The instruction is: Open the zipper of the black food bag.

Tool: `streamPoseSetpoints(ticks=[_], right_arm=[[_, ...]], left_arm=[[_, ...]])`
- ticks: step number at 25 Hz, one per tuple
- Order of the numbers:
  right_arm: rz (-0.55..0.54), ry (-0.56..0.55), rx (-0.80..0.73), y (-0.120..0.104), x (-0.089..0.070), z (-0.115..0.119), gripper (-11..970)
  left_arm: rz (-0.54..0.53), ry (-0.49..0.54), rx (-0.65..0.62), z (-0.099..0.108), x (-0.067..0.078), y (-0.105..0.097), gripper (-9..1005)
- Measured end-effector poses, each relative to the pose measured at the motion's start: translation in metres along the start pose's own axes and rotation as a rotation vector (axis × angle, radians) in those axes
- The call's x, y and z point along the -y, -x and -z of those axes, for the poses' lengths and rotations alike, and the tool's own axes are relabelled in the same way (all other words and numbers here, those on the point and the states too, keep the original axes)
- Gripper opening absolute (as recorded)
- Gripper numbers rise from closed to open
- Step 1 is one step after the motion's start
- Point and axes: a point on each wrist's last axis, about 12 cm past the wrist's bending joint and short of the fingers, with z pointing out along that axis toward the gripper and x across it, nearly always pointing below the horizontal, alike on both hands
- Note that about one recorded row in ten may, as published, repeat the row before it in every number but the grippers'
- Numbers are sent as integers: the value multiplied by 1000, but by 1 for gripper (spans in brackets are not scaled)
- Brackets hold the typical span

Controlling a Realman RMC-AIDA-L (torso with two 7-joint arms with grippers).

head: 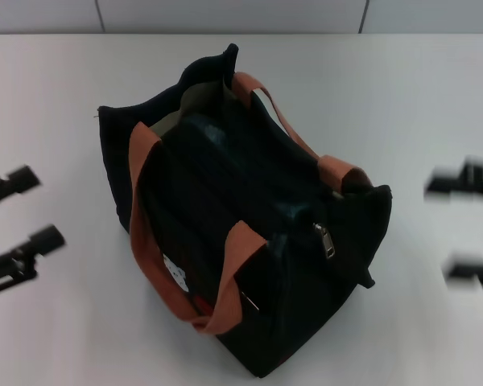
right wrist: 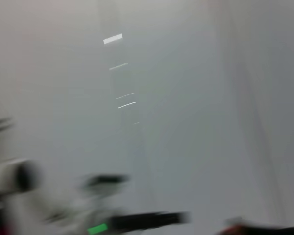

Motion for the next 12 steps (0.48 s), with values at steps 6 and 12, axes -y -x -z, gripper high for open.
streamPoseSetpoints(ticks=[6, 12], right_arm=[[3, 140, -46, 0, -6, -12, 774], [-2, 141, -48, -3, -6, -18, 773]], left_arm=[[3, -116, -51, -19, -3, 2, 822], [14, -129, -51, -23, -6, 4, 822]])
